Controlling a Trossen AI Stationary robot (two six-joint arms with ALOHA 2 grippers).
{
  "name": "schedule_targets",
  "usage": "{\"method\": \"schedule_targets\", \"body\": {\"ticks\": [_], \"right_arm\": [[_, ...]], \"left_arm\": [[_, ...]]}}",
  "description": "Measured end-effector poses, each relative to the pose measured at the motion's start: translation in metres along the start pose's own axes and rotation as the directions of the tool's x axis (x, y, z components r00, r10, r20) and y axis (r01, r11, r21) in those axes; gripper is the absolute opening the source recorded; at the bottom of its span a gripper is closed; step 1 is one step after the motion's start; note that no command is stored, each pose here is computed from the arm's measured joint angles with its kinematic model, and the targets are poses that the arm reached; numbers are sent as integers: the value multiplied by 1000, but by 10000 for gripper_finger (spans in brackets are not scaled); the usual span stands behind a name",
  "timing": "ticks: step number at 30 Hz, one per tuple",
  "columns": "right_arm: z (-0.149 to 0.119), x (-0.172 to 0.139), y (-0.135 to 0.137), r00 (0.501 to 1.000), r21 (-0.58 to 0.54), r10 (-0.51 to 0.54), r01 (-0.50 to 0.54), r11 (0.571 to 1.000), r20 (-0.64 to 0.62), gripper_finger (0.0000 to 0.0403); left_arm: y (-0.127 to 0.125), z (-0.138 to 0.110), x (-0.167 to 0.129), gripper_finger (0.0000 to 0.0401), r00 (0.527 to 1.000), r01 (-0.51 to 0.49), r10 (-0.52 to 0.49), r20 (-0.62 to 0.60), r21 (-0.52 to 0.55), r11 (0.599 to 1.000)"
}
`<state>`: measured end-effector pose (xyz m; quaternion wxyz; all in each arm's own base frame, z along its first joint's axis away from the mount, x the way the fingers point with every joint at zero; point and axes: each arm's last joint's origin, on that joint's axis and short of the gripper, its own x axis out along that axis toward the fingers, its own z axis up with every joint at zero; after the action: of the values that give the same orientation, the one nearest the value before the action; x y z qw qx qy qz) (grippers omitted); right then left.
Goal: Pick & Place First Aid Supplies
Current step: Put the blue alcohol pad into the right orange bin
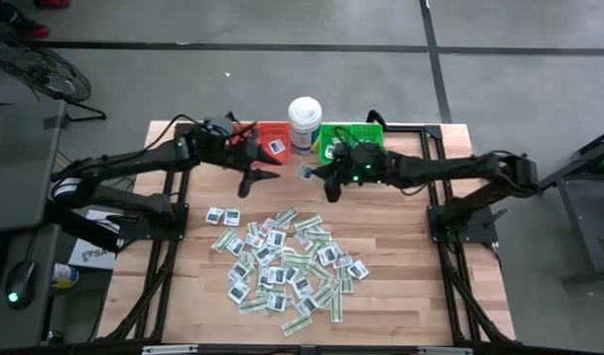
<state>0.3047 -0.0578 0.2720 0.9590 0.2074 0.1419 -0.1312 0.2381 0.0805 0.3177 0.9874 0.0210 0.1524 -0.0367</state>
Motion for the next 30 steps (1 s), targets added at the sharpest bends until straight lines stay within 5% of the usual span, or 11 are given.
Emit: {"method": "schedule_targets", "body": {"ticks": [6, 14, 30], "right_arm": [[10, -17, 3, 999, -176, -12, 18, 984, 34, 0], [8, -20, 3, 1000, -239, 11, -13, 971, -9, 0], [10, -20, -3, 1000, -301, 24, -28, 953, -14, 0]], "left_arm": [[11, -5, 29, 189, 997, 65, -54, 62, -190, 980], [21, -12, 52, 191, 996, 26, 0, 85, -308, 951], [25, -11, 64, 190, 984, 96, -38, 177, -335, 937]]}}
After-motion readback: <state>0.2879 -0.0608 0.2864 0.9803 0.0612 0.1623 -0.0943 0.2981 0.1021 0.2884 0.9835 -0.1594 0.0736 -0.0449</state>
